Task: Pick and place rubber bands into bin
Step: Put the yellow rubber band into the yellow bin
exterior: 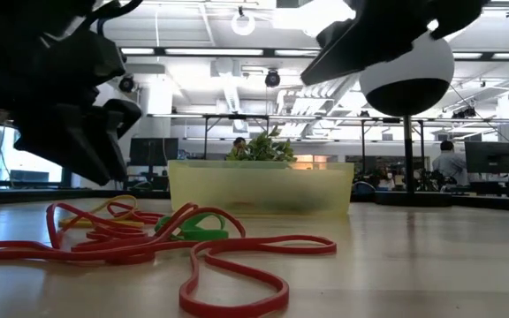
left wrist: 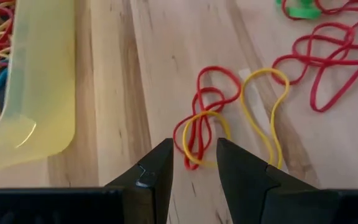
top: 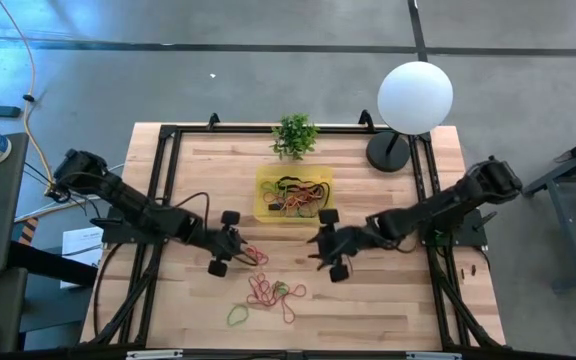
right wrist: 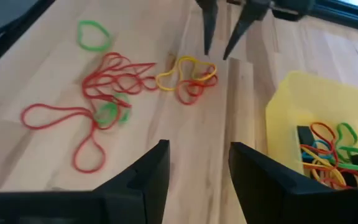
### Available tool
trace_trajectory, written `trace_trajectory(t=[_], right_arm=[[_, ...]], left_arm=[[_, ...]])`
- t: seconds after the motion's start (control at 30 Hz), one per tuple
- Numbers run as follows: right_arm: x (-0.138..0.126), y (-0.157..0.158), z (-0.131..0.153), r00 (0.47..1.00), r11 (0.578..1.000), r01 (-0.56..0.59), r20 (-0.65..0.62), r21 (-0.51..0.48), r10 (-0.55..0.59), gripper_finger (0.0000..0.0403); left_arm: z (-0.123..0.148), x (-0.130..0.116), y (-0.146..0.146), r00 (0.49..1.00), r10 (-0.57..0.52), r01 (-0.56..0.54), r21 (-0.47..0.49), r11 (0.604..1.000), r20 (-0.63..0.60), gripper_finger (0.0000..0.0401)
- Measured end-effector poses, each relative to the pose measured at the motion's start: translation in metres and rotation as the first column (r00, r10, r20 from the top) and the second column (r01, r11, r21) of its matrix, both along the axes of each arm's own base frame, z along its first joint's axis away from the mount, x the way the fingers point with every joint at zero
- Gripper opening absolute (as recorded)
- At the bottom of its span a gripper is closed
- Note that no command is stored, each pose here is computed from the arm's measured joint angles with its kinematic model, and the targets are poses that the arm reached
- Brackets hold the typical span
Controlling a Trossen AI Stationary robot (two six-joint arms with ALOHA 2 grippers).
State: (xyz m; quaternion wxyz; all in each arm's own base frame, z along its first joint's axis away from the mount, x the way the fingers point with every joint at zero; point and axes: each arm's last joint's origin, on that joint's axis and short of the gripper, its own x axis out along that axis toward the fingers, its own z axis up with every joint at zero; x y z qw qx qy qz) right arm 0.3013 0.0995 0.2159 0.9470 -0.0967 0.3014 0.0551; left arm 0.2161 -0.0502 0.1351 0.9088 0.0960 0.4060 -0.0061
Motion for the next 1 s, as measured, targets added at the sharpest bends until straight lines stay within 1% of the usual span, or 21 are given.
trace_trajectory(t=[0.2,0.27,0.4,1.0], right_arm=[[-0.009,0.022,0.0,0.999,0.999,0.025,0.022,-0.02,-0.025,0.0156],[-0.011,0.027,0.001,0.999,0.999,0.032,0.028,-0.025,-0.031,0.0156],[-0.014,0.032,0.001,0.999,0.999,0.039,0.036,-0.035,-0.038,0.0152],[-0.014,0.033,0.001,0.998,0.998,0.047,0.038,-0.029,-0.046,0.0149]], left_arm=[[-0.002,0.003,0.007,1.0,-0.009,0.008,-0.04,0.999,-0.011,0.0111],[-0.003,0.006,0.008,1.0,-0.009,0.009,-0.044,0.999,-0.001,0.0111],[-0.007,0.007,0.008,1.0,-0.014,0.013,-0.037,0.999,-0.019,0.0111],[-0.007,0.009,0.009,1.0,0.019,-0.018,-0.011,1.0,0.006,0.0111]])
